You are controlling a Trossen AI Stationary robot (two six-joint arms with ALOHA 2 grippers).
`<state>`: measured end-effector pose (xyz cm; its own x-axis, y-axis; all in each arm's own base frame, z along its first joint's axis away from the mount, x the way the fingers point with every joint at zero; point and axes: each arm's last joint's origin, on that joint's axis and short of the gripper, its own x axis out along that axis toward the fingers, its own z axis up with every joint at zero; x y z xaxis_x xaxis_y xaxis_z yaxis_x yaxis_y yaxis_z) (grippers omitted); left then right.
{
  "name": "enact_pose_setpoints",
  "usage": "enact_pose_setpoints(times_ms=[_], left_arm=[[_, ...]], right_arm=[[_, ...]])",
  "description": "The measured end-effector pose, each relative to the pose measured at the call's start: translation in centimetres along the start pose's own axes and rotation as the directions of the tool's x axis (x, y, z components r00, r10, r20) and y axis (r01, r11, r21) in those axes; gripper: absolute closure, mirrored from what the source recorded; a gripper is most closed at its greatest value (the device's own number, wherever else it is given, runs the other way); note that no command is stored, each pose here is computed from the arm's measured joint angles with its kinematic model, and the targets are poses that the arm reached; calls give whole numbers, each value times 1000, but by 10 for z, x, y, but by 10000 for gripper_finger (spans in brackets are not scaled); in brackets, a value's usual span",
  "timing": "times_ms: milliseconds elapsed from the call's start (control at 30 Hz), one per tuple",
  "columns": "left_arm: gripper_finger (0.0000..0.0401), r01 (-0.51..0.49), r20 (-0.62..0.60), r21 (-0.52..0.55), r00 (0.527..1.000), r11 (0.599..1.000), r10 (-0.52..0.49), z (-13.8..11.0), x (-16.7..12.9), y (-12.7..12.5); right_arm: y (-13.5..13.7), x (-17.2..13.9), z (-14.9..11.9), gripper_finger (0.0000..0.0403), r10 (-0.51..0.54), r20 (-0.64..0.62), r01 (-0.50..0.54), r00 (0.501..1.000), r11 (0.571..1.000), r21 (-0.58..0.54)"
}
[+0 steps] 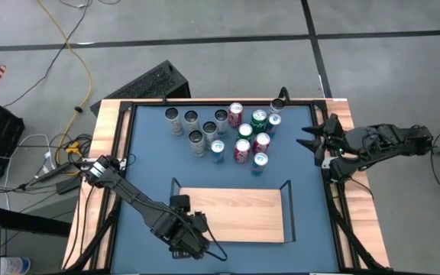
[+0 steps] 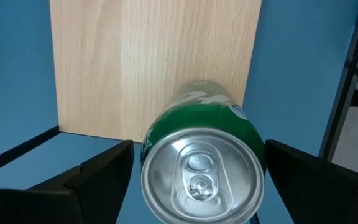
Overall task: Place canned beverage on shelf
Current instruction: Put the bottom green soda can on the shelf aligned with the other green soda can
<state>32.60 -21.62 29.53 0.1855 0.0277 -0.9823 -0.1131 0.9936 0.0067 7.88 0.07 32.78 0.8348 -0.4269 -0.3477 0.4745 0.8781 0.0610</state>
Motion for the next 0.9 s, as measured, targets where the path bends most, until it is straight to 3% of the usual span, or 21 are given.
enact_pose_setpoints(times_ms=[367, 767, 900], left_arm=[[55, 3, 9, 26, 1000, 1000, -4, 3, -10, 12], [55, 81, 34, 52, 996, 995, -83, 11, -16, 19], [55, 58, 55, 56, 997, 997, -61, 14, -19, 22]], right_arm=[[0, 0, 0, 157, 0, 0, 0, 1000, 1000, -25], [0, 0, 0, 157, 0, -1, 0, 1000, 1000, -26], [0, 0, 0, 157, 0, -2, 0, 1000, 999, -39]])
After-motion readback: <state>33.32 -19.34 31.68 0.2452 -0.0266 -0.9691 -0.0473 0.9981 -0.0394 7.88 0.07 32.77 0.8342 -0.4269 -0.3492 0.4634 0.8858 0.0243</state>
